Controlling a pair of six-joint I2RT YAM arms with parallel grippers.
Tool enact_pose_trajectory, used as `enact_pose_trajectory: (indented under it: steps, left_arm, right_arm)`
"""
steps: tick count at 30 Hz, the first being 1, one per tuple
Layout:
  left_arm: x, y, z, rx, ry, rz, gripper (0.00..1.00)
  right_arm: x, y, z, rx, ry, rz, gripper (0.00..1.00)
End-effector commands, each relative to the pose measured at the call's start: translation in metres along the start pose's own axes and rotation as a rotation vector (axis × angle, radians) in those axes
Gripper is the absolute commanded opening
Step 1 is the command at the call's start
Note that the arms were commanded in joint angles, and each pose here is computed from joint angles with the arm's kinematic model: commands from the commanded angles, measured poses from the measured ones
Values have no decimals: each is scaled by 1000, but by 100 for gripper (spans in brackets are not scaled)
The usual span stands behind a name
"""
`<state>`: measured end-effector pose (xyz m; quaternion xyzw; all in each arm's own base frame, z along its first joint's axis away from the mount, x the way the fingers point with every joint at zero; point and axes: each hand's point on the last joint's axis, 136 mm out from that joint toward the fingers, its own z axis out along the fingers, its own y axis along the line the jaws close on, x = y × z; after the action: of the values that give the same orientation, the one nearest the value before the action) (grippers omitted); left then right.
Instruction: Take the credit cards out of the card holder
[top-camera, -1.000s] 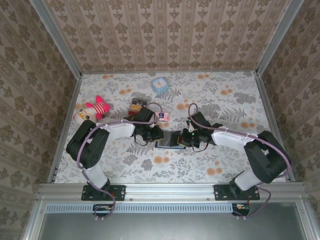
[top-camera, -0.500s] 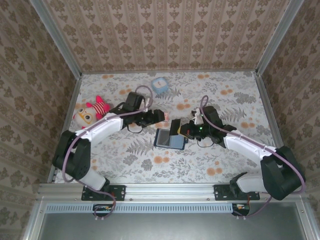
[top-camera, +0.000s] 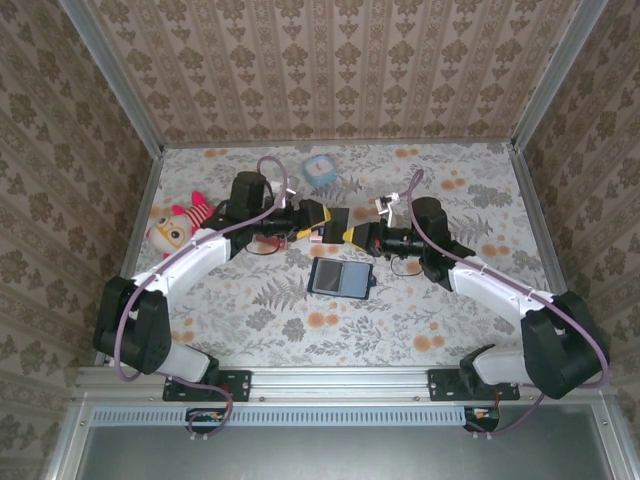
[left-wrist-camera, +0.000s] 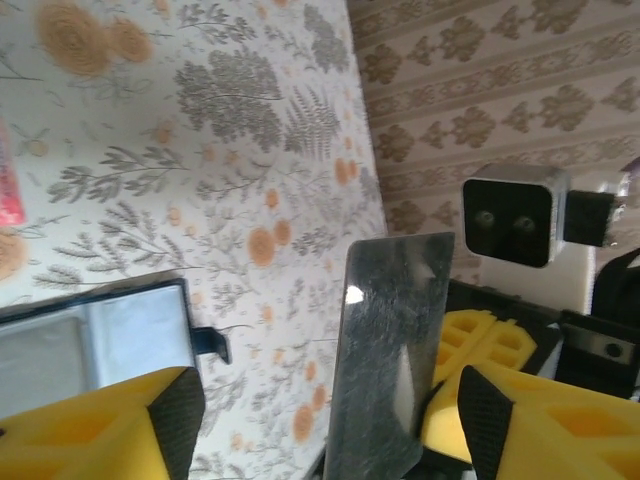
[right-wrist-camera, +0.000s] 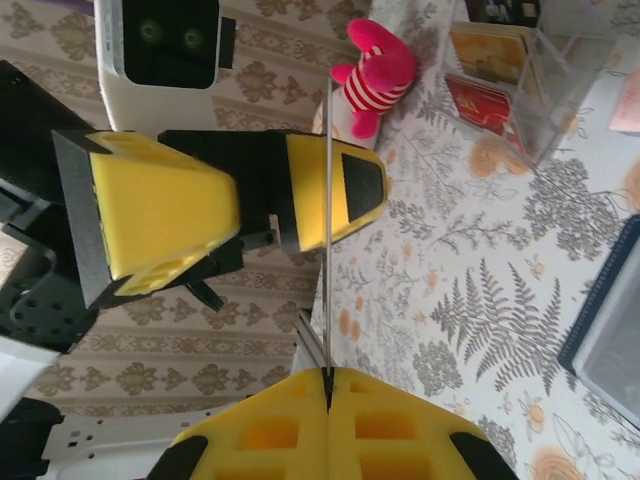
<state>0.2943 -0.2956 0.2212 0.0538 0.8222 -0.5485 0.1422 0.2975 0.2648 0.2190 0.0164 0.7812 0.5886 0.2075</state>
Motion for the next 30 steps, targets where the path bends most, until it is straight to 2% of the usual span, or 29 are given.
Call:
enact_pose_trajectory:
  steps: [1, 3, 9, 16, 19, 20, 23, 26, 30]
  left_arm:
    - [-1, -15, -1, 101, 19, -15, 60]
    - [-1, -16, -2, 115, 19, -14, 49]
    - [-1, -21, -4, 151, 18, -13, 28]
    - [0, -25, -7, 167, 9, -7, 14]
    - [1, -26, -9, 167, 3, 1, 3]
    - [2, -25, -9, 161, 1, -3, 0]
    - [-4, -13, -17, 111, -37, -31, 0]
    - [0, -4, -23, 48, -57, -48, 0]
    - [7, 15, -36, -108, -91, -64, 0]
  right_arm:
    - [-10, 25, 1, -93, 1, -32, 0]
    - [-11, 26, 3, -98, 3, -26, 0]
    - [-13, 24, 6, -112, 9, -7, 0]
    - [-13, 28, 6, -134, 6, -9, 0]
    - [-11, 24, 6, -120, 17, 3, 0]
    - [-9, 19, 7, -100, 22, 14, 4]
    - [-4, 3, 4, -15, 28, 21, 29]
    - [1, -22, -6, 149, 12, 11, 55]
    - [4, -47, -24, 327, -6, -33, 72]
